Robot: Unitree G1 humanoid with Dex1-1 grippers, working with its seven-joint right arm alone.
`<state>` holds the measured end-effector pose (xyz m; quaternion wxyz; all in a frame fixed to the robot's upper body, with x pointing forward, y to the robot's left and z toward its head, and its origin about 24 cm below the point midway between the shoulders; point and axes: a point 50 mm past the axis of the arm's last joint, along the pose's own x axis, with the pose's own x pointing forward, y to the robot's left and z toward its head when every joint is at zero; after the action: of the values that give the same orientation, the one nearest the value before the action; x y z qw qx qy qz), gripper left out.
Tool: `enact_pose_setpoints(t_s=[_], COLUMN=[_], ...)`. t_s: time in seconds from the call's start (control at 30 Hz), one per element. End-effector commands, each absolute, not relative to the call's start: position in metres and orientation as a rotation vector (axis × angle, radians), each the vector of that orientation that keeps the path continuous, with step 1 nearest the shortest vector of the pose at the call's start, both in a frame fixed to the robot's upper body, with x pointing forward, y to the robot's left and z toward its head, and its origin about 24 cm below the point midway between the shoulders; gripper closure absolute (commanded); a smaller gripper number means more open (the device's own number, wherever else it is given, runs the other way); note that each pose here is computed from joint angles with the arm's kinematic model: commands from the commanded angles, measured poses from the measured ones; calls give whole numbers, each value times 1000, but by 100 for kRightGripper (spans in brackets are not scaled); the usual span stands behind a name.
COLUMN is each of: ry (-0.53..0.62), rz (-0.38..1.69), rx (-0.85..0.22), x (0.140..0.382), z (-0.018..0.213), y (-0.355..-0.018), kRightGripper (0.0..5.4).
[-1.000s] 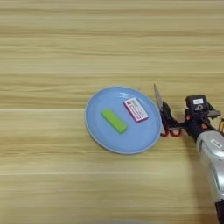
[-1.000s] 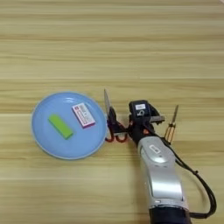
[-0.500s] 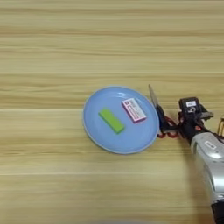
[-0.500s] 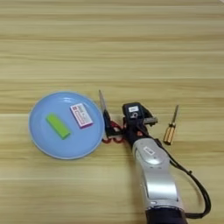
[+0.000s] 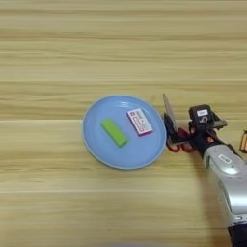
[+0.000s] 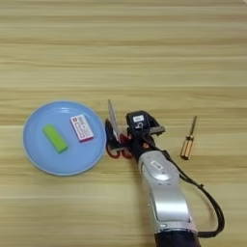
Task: Move the objects on the table
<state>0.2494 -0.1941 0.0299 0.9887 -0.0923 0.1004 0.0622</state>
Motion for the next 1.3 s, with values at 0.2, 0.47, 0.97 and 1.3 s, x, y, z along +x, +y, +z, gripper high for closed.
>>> enact_pose_setpoints(t_s=[0.2, 0.47, 0.97, 1.3], ry=[99, 107, 31, 19], rz=[160, 157, 44, -67], rx=[-205, -204, -218, -246], x=[262, 263, 263, 251], z=[51, 50, 71, 82], y=[-181, -182, -210, -240], kRightGripper=[3, 3, 3, 3])
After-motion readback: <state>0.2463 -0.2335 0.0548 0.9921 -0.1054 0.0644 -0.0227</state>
